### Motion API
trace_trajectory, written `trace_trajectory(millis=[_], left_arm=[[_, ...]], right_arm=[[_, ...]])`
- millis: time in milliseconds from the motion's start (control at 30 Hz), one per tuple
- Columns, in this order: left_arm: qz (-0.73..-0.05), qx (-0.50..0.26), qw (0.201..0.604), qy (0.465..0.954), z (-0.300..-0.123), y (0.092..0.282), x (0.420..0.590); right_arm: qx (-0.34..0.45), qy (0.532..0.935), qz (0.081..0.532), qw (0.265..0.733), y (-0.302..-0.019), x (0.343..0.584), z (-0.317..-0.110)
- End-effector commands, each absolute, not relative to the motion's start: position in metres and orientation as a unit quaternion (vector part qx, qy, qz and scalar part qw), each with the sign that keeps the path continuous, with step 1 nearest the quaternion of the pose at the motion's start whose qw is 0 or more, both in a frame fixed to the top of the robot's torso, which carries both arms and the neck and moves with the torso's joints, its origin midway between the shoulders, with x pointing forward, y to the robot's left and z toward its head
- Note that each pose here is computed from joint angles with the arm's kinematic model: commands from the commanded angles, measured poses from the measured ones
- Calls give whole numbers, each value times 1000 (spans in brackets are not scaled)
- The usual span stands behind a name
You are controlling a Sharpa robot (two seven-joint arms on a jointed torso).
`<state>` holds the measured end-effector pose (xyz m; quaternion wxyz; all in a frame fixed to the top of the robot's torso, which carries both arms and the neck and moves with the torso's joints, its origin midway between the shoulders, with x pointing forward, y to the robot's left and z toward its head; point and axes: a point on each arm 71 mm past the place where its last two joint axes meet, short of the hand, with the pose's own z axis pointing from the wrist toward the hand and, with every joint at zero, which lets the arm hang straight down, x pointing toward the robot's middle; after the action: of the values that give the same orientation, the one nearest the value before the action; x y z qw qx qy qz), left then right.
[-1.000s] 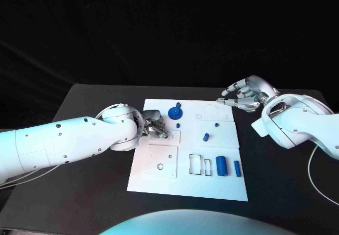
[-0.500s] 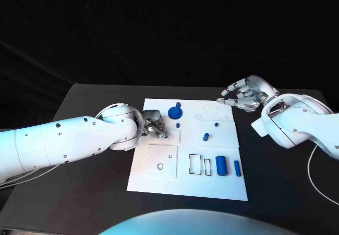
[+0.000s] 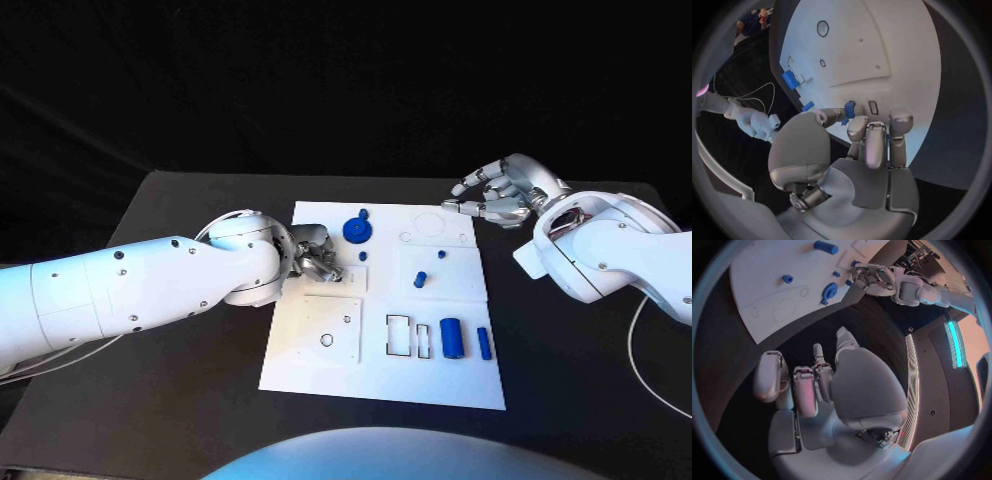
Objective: Assemble the parts on the task board
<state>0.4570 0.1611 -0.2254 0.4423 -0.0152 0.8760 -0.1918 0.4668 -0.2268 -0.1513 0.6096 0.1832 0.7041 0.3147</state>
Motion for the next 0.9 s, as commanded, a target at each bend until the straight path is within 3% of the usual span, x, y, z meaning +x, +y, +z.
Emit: trace_trajectory(millis=[33, 900], left_arm=[[-189, -12, 427, 884, -229, 160, 455], [-190, -15, 418, 888, -232, 157, 458]], right_arm=[[177, 705, 315, 610, -226, 466, -151], [178, 705, 314, 611, -227, 466, -151]])
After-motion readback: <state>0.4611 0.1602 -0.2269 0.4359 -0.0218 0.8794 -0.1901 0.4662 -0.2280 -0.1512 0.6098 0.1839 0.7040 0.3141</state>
